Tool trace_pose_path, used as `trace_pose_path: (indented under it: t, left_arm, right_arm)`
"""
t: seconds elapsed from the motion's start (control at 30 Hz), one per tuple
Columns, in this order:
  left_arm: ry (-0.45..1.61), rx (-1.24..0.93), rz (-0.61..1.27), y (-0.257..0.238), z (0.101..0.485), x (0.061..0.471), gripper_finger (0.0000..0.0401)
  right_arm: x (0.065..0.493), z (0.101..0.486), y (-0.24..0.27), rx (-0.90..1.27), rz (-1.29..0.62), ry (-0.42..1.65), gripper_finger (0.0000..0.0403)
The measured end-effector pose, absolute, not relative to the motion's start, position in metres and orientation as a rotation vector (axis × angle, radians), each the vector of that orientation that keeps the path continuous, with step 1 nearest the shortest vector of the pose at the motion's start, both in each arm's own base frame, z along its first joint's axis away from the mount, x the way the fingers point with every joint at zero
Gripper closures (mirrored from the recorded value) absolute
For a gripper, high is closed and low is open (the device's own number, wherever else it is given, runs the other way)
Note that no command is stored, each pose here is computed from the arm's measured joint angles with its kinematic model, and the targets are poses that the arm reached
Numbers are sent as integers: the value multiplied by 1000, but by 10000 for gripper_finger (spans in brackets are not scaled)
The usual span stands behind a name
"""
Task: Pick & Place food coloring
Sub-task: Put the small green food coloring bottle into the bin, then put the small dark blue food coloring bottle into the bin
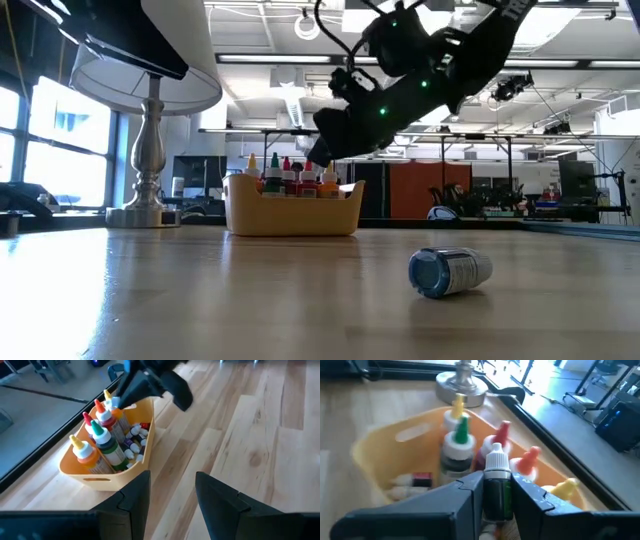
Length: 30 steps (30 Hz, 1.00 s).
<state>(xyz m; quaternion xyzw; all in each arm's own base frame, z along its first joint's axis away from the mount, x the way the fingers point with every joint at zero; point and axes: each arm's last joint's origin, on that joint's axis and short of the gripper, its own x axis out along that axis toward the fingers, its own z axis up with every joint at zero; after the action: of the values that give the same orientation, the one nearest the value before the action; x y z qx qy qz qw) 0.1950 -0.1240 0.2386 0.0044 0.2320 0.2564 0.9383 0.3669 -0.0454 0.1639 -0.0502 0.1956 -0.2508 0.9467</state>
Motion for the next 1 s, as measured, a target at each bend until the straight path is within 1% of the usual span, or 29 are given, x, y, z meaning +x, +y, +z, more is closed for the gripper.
trace_pose_path:
  t: [0.1,0.2,0.4,0.53,0.63,0.77,0.9,1.0]
  left_arm:
    - [478,24,520,-124,239,195,248]
    - [480,28,518,-124,239,195,248]
    - [481,25,515,-124,239,195,248]
    - [481,22,514,-124,239,195,248]
    - [481,20,514,-124,239,195,248]
    - [481,19,514,-124,239,195,248]
    - [475,12,513,-125,239,196,248]
    - [467,1,510,-125,240,196,248]
  right_arm:
    - [365,162,-57,-105,-475,419,322]
    - [364,160,-60,-101,-456,448,312]
    - [363,158,-59,-115,-444,476,269]
    - [366,164,-49,-123,-410,432,247]
    - [366,176,-31,-137,-330,396,241]
    - [362,194,12,-138,-180,336,249]
    - [353,209,60,-139,19,286,260]
    - [343,212,95,-139,202,289,264]
